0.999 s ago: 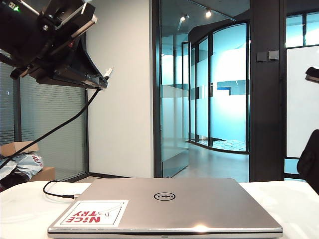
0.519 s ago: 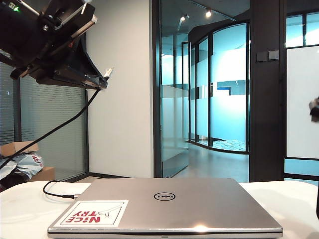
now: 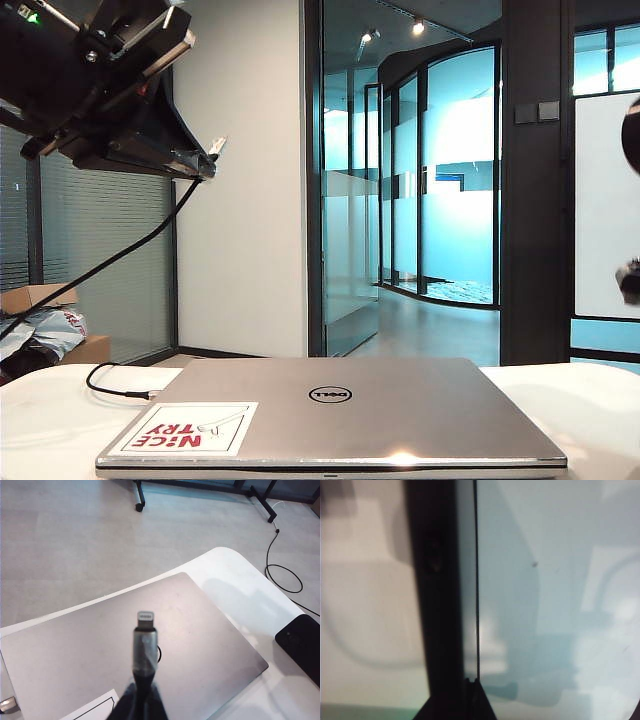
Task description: Pick up the charging cable and the phone, plug the charging cable into the charging port on the phone, and finally place them back on the table.
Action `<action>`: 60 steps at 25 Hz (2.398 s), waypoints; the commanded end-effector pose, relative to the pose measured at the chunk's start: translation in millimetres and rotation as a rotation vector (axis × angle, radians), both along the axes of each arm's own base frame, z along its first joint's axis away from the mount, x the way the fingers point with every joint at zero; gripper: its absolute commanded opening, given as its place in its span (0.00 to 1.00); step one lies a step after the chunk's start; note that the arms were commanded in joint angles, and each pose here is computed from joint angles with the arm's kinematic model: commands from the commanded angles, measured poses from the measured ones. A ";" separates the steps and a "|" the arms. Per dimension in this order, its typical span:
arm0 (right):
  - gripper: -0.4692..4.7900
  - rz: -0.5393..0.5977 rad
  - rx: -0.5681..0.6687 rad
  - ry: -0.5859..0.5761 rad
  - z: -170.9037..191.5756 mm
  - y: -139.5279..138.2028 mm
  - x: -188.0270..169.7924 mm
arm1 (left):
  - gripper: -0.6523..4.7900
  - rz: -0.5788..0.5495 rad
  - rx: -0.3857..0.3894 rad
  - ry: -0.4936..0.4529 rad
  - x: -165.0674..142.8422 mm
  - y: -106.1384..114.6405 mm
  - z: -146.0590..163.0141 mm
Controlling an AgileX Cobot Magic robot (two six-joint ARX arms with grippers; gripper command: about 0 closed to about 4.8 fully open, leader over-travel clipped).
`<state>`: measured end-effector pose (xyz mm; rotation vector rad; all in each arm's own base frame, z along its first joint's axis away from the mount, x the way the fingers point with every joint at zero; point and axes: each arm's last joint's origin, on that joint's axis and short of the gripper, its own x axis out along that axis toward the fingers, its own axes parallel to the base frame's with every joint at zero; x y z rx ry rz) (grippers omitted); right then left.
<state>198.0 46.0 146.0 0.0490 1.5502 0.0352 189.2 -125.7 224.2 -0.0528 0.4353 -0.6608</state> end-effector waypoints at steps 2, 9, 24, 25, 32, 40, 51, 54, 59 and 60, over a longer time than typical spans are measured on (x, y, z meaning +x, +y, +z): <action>0.22 0.001 0.005 0.026 -6.2 1.3 3.5 | 0.11 -0.007 -0.003 -0.015 0.3 -0.4 1.8; 0.17 0.001 0.000 0.045 -18.0 2.6 9.5 | 0.11 -0.007 -0.002 -0.014 0.2 -0.4 1.7; 0.07 0.061 0.602 -0.219 52.0 26.5 50.9 | 0.11 -0.138 -0.002 0.142 -28.3 -27.7 -12.9; 0.07 0.049 0.698 -0.262 57.1 29.7 57.2 | 0.11 -0.140 -0.022 0.190 -33.4 -30.8 -17.6; 0.08 0.009 0.864 -0.414 67.9 35.7 74.3 | 0.11 -0.161 -0.050 0.277 -47.5 -36.7 -30.7; 0.08 -0.135 1.087 -0.487 62.9 47.1 76.6 | 0.11 -0.125 -0.087 0.344 -50.4 -34.7 -40.1; 0.08 -0.070 1.164 -0.375 36.9 86.2 74.7 | 0.11 -0.119 -0.107 0.371 -38.0 -52.8 -61.0; 0.08 -0.063 1.163 -0.378 36.1 87.1 74.8 | 0.11 -0.121 -0.106 0.371 -38.4 -53.2 -60.9; 0.08 -0.030 1.183 -0.408 39.5 91.2 74.4 | 0.11 -0.124 -0.105 0.372 -38.9 -53.5 -61.1; 0.08 -0.024 1.185 -0.403 39.5 92.9 73.5 | 0.11 -0.124 -0.106 0.371 -38.8 -53.5 -61.0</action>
